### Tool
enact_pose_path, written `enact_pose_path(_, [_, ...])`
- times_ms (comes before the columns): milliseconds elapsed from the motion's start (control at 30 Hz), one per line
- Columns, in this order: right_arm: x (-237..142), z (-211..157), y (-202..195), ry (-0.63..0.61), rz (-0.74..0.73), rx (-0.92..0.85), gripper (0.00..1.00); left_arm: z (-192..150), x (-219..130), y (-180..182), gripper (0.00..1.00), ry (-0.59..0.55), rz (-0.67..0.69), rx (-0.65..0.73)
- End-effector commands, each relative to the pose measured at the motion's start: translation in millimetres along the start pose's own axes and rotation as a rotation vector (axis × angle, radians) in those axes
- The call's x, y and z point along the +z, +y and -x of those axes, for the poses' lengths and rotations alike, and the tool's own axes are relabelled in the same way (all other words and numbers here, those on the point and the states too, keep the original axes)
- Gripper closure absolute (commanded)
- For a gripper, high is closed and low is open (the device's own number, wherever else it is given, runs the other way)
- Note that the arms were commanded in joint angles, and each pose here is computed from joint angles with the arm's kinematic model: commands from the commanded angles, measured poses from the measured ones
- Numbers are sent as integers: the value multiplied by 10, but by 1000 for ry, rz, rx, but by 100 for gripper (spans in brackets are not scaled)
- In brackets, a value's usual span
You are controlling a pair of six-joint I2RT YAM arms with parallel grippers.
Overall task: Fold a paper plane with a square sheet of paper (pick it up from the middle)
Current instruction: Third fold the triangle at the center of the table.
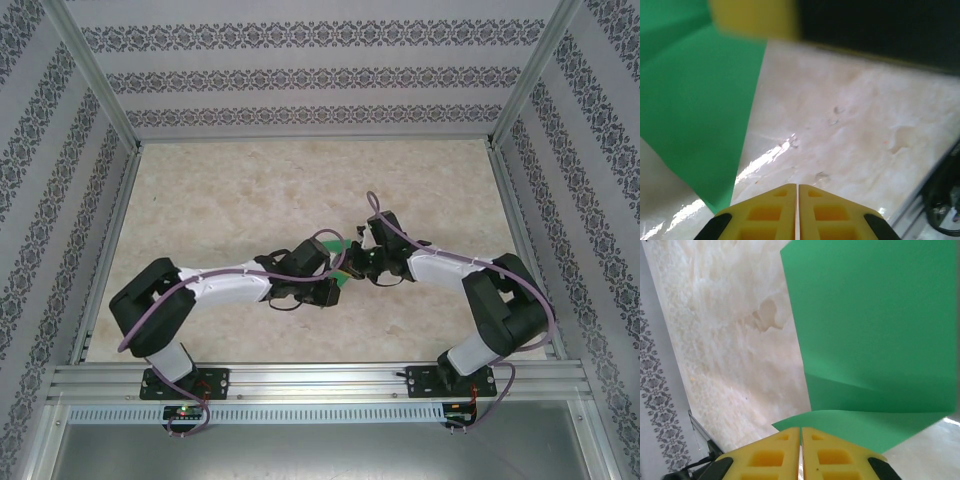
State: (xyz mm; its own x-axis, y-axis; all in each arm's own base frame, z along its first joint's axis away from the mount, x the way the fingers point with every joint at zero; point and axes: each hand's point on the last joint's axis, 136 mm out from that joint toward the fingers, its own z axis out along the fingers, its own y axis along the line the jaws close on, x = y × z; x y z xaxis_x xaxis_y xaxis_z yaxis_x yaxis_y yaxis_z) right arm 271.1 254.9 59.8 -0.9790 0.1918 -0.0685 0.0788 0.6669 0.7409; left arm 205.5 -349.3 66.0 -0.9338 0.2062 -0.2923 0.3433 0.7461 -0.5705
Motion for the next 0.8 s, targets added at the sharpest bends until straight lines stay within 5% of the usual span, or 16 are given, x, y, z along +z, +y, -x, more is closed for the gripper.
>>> enact_pose_path(0, [107, 34, 60, 16, 39, -14, 91, 177, -73, -3, 90, -74, -30, -27])
enact_pose_path(433, [338, -90, -476, 63, -84, 62, 93, -86, 335, 316, 90, 30, -13, -113])
enact_pose_path(767, [320, -110, -607, 72, -136, 59, 93, -383, 241, 566, 91, 60, 45, -155])
